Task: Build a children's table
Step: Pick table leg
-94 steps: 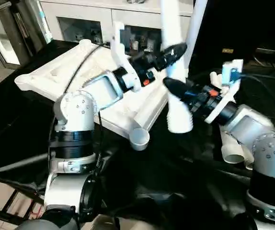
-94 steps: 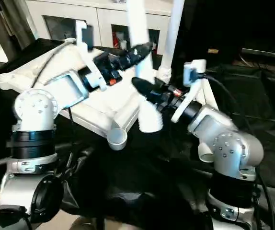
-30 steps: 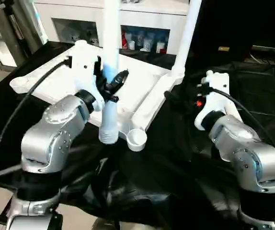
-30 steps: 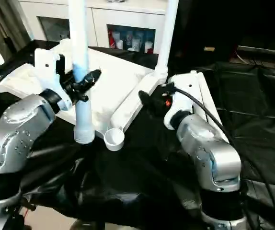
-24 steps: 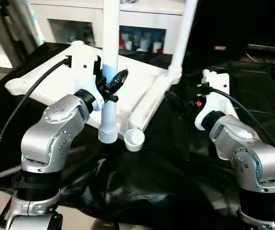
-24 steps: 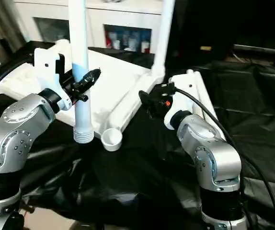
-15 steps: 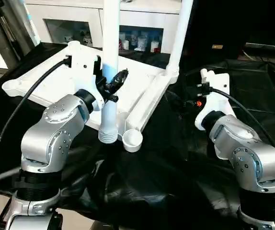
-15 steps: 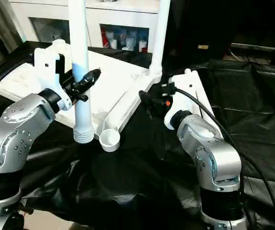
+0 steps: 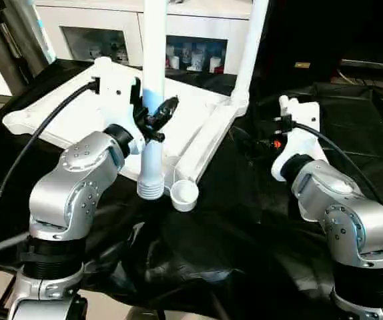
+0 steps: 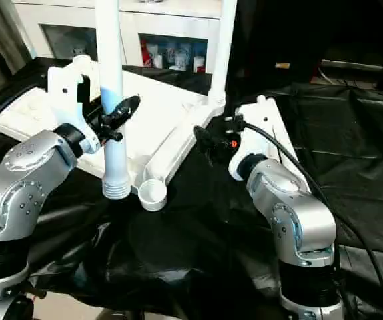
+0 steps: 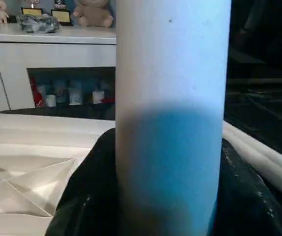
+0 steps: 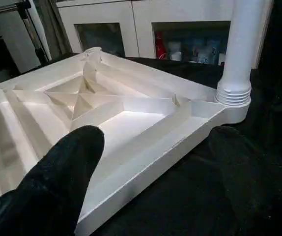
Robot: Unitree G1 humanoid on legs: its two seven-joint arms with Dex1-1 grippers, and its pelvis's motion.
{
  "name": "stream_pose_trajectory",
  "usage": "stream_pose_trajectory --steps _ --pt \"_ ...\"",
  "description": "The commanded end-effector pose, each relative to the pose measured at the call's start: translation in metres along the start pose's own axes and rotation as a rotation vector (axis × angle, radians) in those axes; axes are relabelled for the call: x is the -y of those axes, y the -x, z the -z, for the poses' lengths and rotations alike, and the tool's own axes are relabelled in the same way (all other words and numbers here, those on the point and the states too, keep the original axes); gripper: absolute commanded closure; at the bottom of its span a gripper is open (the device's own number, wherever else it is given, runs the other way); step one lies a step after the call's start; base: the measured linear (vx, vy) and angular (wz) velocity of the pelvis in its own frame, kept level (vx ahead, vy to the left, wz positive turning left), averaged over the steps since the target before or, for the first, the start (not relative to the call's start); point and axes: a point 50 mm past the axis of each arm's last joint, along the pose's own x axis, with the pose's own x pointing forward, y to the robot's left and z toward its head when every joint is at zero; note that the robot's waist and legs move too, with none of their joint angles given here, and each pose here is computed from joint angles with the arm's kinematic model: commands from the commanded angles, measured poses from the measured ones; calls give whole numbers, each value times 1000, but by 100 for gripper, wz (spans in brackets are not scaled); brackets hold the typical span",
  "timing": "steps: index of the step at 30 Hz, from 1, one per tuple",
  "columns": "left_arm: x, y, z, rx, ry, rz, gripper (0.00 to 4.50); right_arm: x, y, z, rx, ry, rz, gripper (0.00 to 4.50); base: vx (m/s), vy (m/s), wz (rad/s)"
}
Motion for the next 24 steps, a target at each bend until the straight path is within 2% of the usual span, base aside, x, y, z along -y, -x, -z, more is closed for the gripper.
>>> stream_pose_trajectory --steps 1,24 --pt "2 0 -8 27 -21 6 265 0 1 -3 15 11 6 57 0 0 0" --pt "2 0 -8 27 -21 6 265 0 1 -3 15 11 6 57 0 0 0"
